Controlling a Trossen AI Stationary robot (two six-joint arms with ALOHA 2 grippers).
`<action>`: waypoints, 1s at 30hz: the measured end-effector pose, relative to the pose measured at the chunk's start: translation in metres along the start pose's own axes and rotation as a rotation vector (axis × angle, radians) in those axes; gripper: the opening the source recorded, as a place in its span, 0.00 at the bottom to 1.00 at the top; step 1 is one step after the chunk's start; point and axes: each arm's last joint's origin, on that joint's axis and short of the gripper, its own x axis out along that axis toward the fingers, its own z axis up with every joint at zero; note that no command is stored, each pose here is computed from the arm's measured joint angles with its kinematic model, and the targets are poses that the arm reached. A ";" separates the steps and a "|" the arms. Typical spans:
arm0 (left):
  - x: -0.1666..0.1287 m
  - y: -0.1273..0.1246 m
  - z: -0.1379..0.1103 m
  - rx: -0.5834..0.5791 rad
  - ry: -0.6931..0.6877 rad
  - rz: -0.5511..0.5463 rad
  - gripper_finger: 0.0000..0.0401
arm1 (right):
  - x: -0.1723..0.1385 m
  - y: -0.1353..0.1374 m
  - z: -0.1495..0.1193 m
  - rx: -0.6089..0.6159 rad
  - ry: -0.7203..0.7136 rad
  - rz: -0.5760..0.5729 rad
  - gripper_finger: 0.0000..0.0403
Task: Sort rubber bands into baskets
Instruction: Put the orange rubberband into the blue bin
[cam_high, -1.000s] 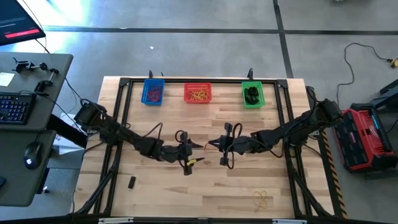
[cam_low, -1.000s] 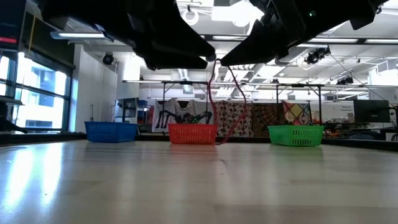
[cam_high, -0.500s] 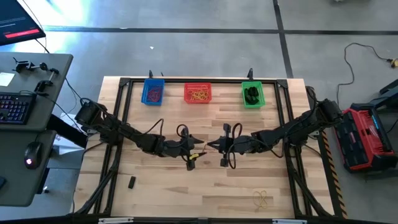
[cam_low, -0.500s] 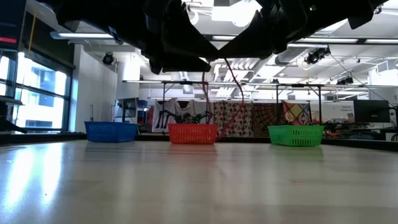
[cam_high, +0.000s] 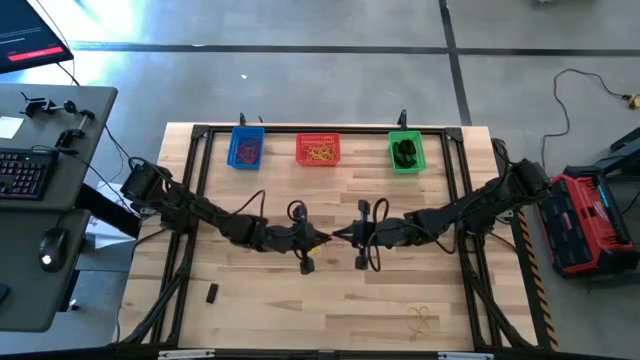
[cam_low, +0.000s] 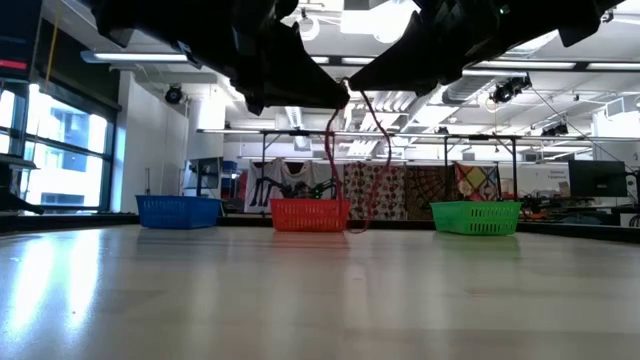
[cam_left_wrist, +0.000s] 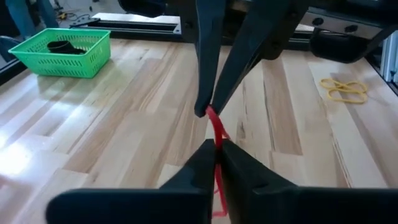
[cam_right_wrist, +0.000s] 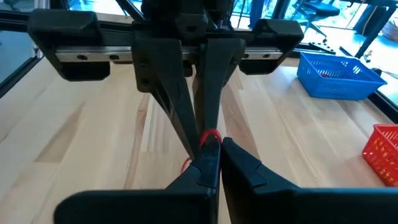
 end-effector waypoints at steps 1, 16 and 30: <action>0.000 0.000 0.000 0.000 0.000 0.000 0.02 | 0.000 0.000 0.000 0.005 0.000 -0.001 0.00; -0.033 0.015 0.022 0.006 0.048 0.090 0.00 | -0.001 -0.002 0.000 0.001 0.009 -0.043 0.39; -0.097 0.062 0.038 -0.099 0.166 0.365 0.00 | -0.010 -0.007 0.004 -0.005 0.020 -0.098 0.43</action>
